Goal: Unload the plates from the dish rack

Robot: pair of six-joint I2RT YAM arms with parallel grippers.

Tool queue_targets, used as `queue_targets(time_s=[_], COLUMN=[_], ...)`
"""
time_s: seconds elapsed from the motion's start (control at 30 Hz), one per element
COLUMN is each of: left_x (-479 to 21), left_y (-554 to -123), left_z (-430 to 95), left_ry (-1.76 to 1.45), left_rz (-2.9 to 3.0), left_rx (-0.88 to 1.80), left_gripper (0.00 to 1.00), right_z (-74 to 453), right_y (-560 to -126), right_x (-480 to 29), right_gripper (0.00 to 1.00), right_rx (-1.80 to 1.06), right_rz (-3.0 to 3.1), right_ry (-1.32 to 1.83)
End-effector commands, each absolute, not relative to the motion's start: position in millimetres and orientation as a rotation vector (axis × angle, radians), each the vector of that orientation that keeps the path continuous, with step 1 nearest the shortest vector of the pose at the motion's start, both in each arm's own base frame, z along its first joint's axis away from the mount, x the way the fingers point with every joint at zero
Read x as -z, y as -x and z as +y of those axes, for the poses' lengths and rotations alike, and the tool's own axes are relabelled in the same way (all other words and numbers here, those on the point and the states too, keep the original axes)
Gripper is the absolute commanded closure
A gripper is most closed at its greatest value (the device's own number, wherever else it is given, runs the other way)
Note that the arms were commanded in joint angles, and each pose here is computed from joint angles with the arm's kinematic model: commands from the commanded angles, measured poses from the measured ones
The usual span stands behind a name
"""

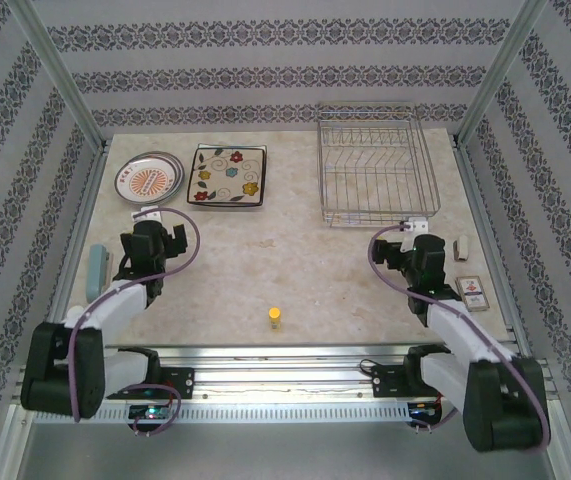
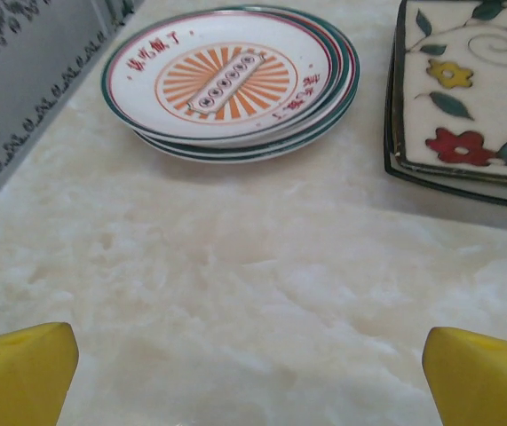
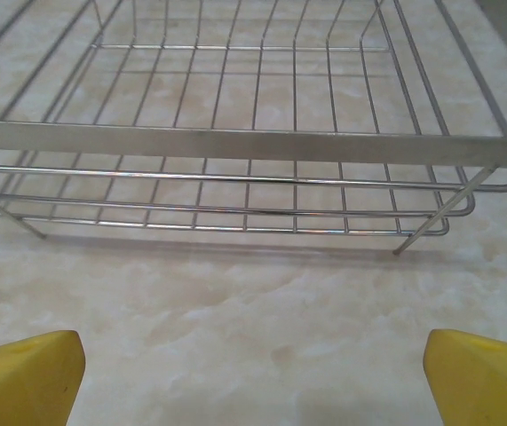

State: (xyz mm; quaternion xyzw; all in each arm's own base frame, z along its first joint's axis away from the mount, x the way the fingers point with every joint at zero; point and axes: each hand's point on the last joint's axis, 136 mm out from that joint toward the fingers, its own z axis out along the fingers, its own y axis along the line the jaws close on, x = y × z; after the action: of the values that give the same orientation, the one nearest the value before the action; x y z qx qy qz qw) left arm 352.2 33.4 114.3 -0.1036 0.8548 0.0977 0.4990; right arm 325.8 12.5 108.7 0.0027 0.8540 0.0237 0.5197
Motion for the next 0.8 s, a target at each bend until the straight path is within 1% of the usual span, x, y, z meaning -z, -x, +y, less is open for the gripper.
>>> queue_targets(time_s=[0.0, 0.1, 0.13, 0.2, 0.27, 0.37, 0.77], left_x=[-134, -116, -118, -116, -104, -90, -90], left_y=[-379, -381, -383, -385, -391, -395, -394], left_z=[29, 35, 37, 43, 42, 31, 30], left_ry=[0.239, 0.231, 0.22, 0.239, 0.23, 0.165, 0.157], left_rz=[1.919, 1.904, 1.877, 1.868, 1.875, 1.893, 1.878], left_rx=[-0.149, -0.186, -0.194, -0.199, -0.171, -0.137, -0.135], left_gripper=[0.0, 0.0, 0.0, 0.01, 0.0, 0.0, 0.0], right_z=[10, 2, -1, -6, 2, 2, 4], right_y=[-353, -368, -380, -394, -403, -399, -398], right_x=[-129, -117, -126, -123, -112, -105, -105], right_gripper=[0.02, 0.02, 0.02, 0.02, 0.02, 0.02, 0.02], right_rx=[-0.089, -0.096, -0.1, -0.102, -0.11, -0.065, -0.045], right_rz=[1.913, 1.923, 1.906, 1.882, 1.914, 1.897, 1.89], right_ry=[-0.004, -0.037, -0.041, -0.063, -0.017, -0.02, -0.009])
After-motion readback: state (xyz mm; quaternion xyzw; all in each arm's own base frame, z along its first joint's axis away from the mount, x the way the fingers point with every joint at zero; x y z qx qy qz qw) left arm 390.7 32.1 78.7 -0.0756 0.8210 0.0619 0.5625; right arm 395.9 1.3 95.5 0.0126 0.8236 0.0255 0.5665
